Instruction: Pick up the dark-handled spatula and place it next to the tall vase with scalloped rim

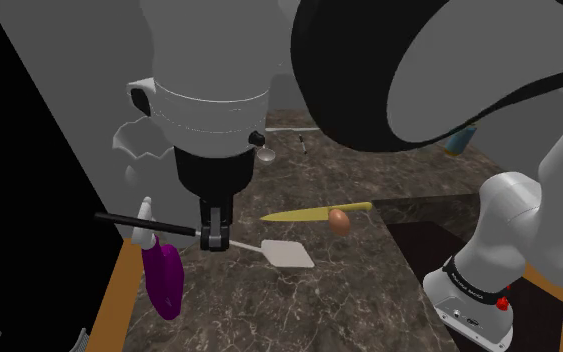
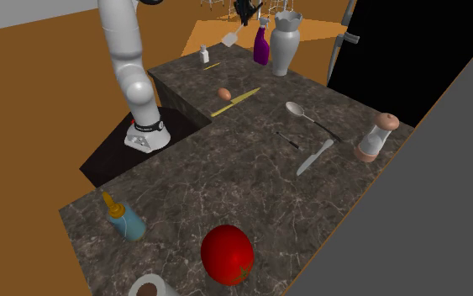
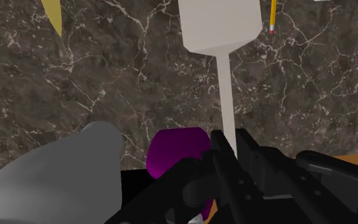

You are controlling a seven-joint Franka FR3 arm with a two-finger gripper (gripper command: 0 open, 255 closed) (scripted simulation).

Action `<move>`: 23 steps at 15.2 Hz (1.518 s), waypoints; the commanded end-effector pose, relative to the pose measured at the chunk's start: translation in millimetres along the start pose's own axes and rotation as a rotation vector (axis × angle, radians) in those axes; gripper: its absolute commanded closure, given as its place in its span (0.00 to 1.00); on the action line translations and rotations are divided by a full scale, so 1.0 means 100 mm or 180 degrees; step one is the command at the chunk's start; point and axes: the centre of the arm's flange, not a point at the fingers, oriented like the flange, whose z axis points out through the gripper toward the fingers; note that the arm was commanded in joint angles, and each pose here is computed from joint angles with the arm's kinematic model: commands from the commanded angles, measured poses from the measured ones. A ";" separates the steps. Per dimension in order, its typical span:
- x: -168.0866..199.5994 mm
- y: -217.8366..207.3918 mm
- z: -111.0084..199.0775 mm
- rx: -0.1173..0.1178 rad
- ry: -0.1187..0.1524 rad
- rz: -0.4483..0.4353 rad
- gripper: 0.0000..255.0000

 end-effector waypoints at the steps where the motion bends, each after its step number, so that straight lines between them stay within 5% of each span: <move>1: -0.02 0.00 0.11 0.0000 0.0002 0.0000 1.00; 23: -0.09 0.00 1.27 0.0000 0.0002 0.0000 1.00</move>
